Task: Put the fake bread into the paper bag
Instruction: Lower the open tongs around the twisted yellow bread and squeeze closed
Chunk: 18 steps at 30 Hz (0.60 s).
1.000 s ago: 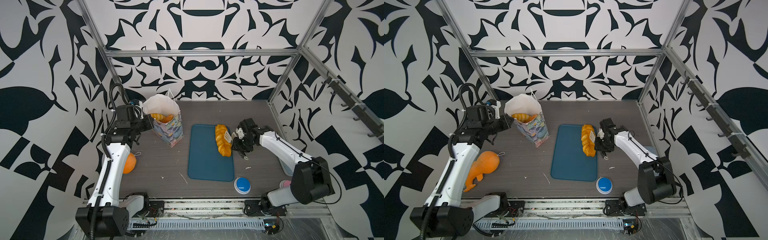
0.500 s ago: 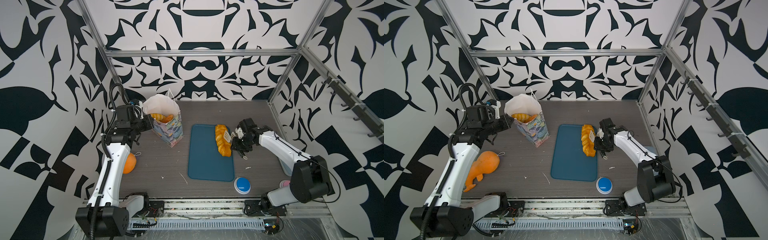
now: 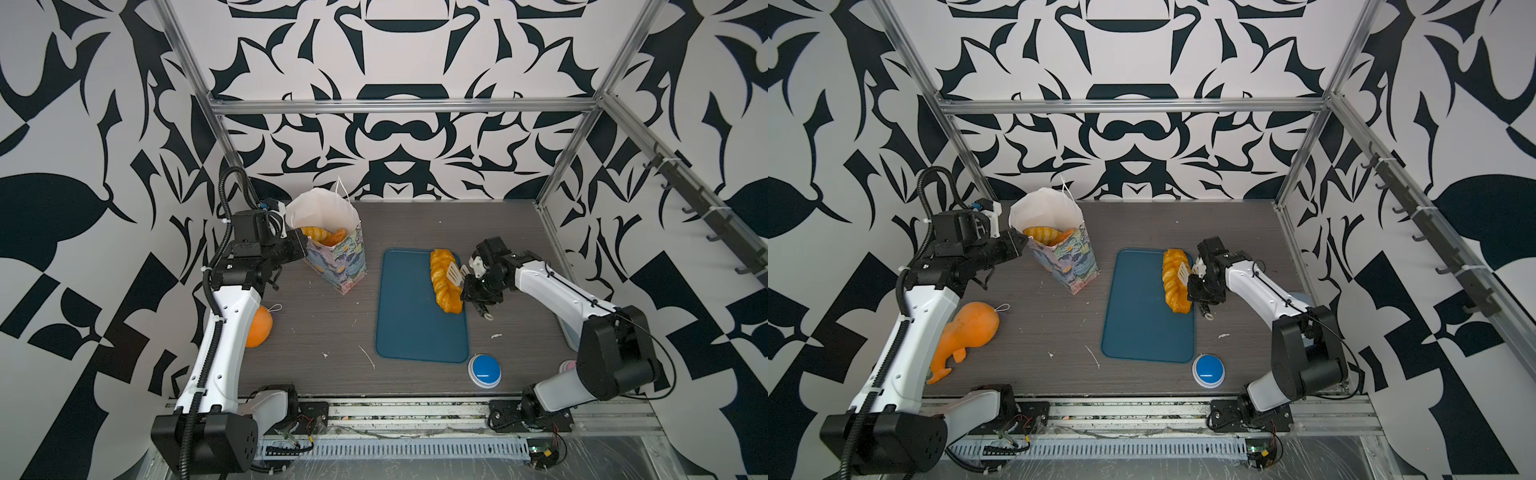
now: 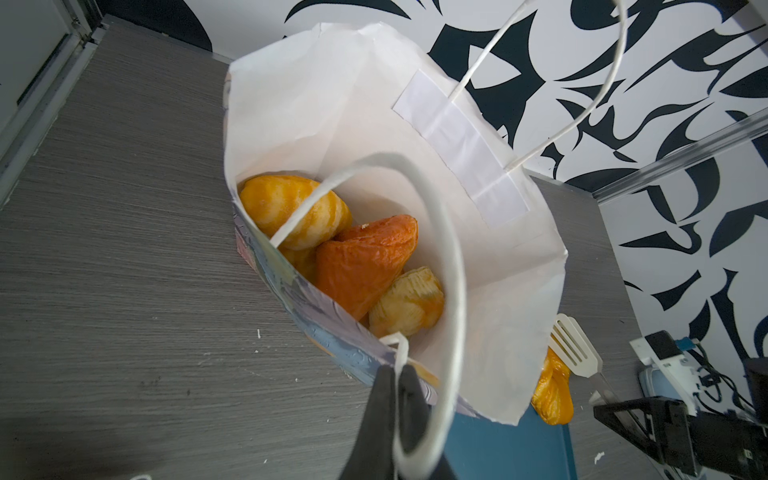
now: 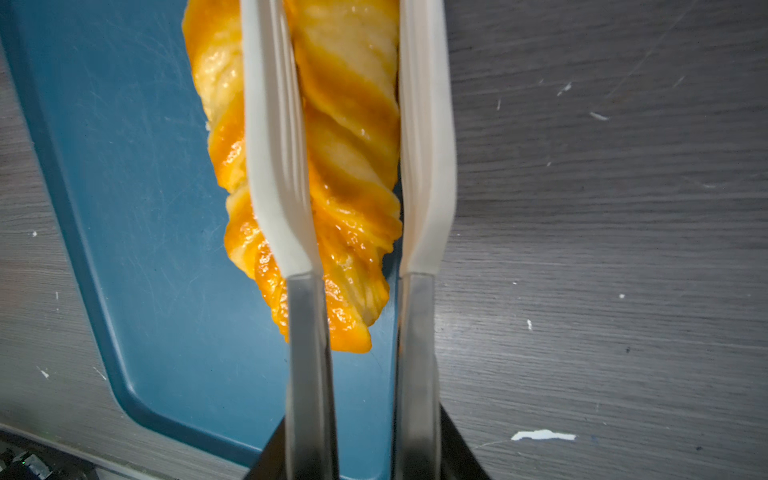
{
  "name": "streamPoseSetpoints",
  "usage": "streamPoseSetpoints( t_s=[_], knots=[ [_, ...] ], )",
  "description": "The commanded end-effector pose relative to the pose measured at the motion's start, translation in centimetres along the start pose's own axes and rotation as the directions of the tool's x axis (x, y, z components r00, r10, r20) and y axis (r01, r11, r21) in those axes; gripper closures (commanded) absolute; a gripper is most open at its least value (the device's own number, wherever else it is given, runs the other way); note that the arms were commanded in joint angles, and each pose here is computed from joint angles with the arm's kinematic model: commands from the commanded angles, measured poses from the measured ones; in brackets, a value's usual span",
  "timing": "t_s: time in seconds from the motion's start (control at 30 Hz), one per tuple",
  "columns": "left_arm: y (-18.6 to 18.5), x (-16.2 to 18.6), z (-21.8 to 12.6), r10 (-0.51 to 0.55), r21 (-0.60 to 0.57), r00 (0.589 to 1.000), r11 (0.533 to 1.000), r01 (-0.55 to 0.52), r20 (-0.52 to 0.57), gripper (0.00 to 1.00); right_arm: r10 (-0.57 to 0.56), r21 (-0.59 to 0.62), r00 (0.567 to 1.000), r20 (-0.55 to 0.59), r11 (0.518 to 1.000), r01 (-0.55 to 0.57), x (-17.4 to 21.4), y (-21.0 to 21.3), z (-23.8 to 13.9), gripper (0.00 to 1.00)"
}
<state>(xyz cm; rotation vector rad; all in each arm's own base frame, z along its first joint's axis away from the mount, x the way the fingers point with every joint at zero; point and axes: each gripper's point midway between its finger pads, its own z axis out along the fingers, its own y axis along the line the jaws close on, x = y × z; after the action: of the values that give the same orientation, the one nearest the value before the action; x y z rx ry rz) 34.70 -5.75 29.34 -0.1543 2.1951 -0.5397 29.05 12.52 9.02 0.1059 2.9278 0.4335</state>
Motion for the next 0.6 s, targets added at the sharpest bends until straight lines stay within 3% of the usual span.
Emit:
streamPoseSetpoints(
  t_s=[0.0,0.57],
  knots=[
    [0.0,0.6,0.3,-0.013,0.01,1.0,1.0,0.013,-0.021,1.0,-0.01,-0.04,0.998,0.067,0.999,0.013,-1.2,1.0,-1.6,0.63],
    [0.1,0.6,0.3,-0.013,0.01,1.0,1.0,0.013,-0.022,1.0,-0.032,-0.084,0.987,0.157,0.995,0.046,-1.9,2.1,-4.0,0.67]
  ],
)
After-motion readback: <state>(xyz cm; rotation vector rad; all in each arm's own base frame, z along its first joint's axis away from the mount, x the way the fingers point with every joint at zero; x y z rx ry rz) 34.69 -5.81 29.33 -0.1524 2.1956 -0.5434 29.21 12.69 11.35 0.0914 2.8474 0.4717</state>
